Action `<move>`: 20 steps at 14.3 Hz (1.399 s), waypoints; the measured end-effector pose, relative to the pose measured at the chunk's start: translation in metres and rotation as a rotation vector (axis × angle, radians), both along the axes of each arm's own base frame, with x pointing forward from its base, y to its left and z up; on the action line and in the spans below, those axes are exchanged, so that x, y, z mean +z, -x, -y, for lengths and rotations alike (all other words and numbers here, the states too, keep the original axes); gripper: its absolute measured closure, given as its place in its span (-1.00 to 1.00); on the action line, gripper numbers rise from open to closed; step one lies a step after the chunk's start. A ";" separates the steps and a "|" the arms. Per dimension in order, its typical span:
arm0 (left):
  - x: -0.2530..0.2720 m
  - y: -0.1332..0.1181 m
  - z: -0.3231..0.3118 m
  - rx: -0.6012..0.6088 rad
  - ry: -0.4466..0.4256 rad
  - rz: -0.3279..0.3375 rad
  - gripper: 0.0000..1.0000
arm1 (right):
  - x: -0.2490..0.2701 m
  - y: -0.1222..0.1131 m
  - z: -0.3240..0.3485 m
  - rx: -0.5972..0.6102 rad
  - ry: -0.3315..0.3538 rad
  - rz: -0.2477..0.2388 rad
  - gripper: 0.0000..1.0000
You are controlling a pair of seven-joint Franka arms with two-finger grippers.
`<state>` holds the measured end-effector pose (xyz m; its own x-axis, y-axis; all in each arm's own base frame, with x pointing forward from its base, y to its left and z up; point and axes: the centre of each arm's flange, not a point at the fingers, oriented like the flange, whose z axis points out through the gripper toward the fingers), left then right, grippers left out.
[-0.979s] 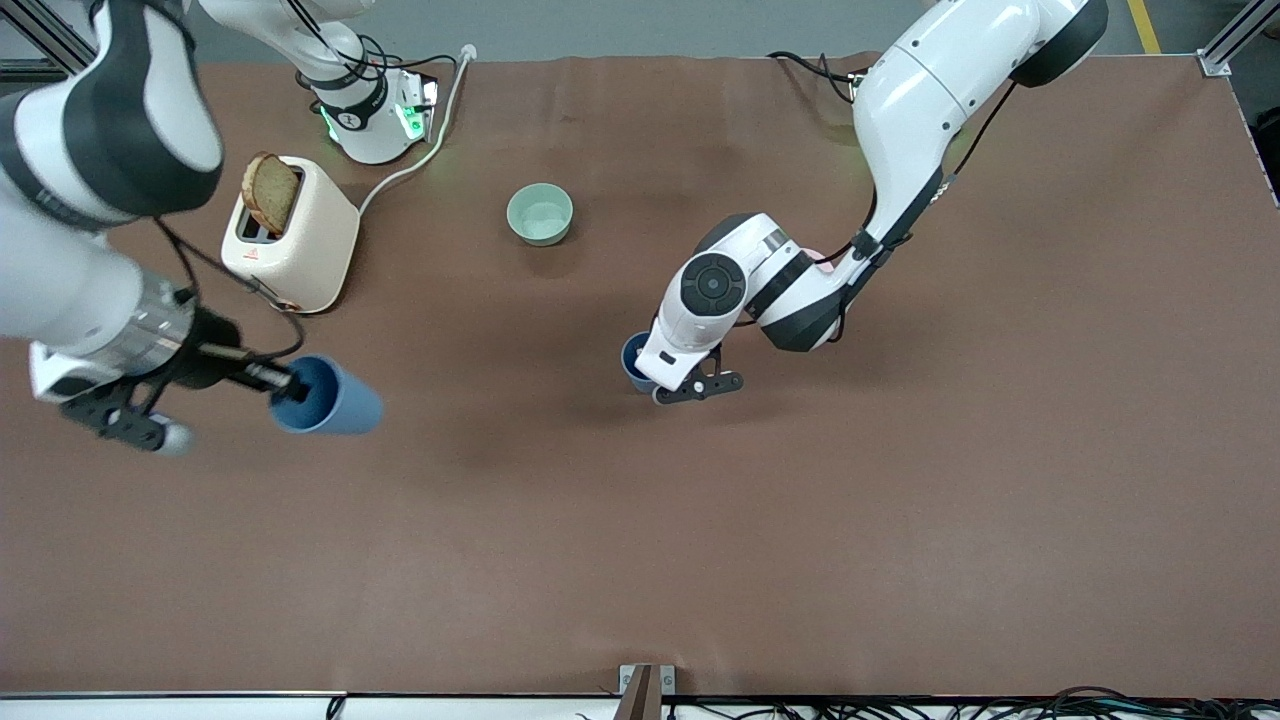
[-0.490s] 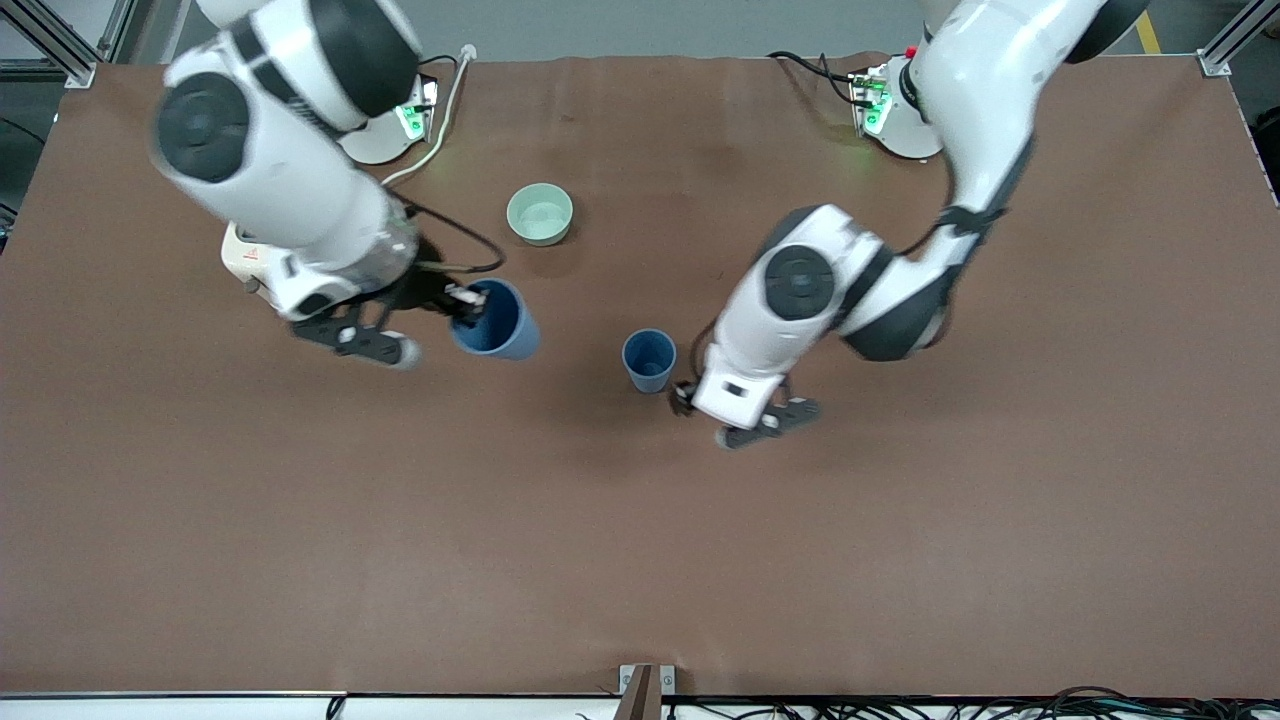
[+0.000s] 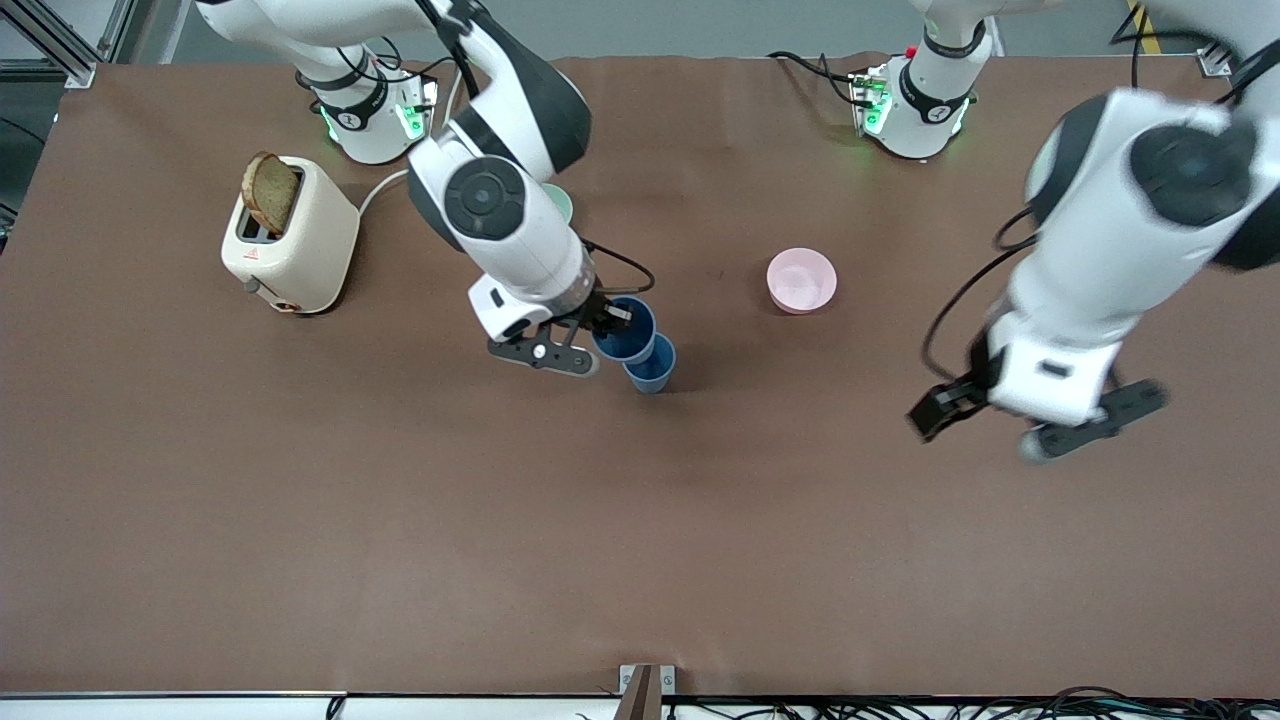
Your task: Stack blue cups with both arms
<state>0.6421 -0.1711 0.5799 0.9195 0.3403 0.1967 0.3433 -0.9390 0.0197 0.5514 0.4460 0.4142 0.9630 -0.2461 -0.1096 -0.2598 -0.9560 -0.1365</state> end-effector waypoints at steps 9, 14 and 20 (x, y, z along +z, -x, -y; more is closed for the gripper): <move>0.096 0.064 -0.125 -0.211 -0.051 -0.094 -1.00 | -0.043 0.002 -0.015 0.031 0.035 -0.002 0.93; 0.109 0.095 -0.164 -0.330 0.026 -0.143 -1.00 | -0.053 0.012 -0.022 0.048 0.047 -0.017 0.93; 0.087 0.121 -0.128 -0.413 0.012 -0.184 -1.00 | -0.063 0.014 -0.024 0.053 0.055 -0.026 0.93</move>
<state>0.5212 -0.0432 0.6666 0.9980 -0.0614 0.0154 -0.0615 -0.9981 0.0049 0.5373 0.4703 0.3507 0.9718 -0.2016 -0.1222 -0.2118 -0.9743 -0.0771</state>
